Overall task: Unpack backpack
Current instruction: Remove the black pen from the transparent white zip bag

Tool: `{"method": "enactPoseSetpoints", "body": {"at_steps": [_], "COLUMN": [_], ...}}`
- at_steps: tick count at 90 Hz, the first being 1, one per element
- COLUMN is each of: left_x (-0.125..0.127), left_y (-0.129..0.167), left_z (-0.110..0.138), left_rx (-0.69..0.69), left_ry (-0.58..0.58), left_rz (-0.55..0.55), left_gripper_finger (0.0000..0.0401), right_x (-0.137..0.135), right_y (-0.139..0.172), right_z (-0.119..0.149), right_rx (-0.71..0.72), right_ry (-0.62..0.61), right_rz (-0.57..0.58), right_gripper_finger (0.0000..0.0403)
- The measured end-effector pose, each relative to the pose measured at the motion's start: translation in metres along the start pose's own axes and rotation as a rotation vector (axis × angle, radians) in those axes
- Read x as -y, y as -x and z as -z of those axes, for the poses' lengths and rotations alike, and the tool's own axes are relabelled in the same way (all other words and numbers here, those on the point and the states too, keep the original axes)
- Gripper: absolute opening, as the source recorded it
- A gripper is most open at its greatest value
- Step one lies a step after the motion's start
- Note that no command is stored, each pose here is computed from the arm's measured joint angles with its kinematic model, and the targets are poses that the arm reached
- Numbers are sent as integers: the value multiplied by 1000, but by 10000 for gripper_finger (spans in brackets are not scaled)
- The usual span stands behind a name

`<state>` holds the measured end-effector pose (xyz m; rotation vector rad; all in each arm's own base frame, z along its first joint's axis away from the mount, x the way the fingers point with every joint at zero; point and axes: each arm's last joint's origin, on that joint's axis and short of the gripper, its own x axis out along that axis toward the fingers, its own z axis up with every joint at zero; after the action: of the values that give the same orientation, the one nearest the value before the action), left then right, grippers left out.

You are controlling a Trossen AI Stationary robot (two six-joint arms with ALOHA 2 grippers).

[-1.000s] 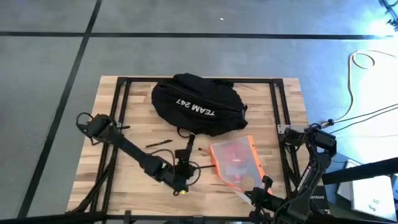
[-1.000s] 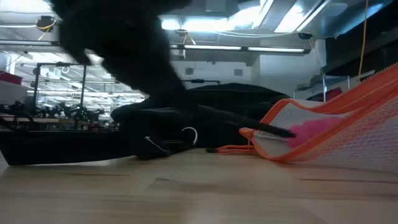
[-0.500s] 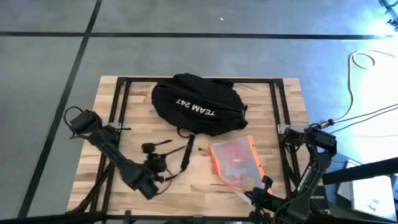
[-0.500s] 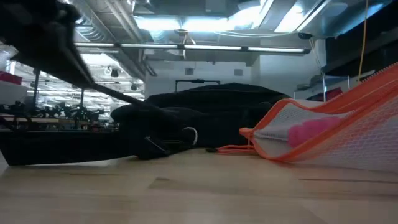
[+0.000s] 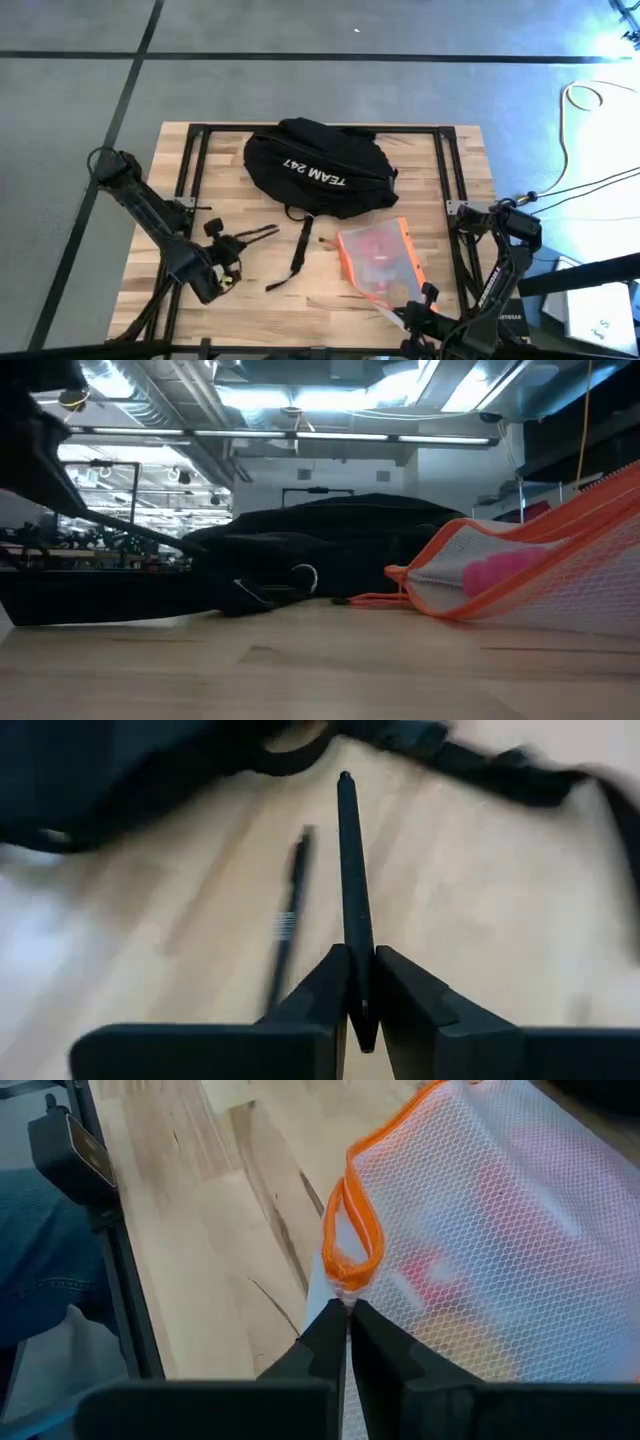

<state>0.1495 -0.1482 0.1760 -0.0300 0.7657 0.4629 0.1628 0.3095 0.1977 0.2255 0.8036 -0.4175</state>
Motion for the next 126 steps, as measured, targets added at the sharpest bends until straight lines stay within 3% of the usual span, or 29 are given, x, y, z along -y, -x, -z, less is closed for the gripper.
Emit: {"method": "enactPoseSetpoints", "body": {"at_steps": [10, 61, 90, 126], "left_x": [-5, -29, -43, -53], "left_y": [2, -25, -35, -40], "left_z": [3, 50, 65, 76], "left_rx": [53, 225, 245, 133], "left_ry": [58, 329, 360, 236], "left_rz": [103, 310, 261, 198], "left_gripper_finger": [30, 30, 30, 30], "right_x": [0, 0, 0, 0], "right_y": [0, 0, 0, 0], "right_z": [0, 0, 0, 0], "right_rx": [0, 5, 5, 5], "right_ry": [-1, 0, 1, 2], "right_rz": [-1, 0, 1, 1], "right_gripper_finger": [0, 0, 0, 0]}}
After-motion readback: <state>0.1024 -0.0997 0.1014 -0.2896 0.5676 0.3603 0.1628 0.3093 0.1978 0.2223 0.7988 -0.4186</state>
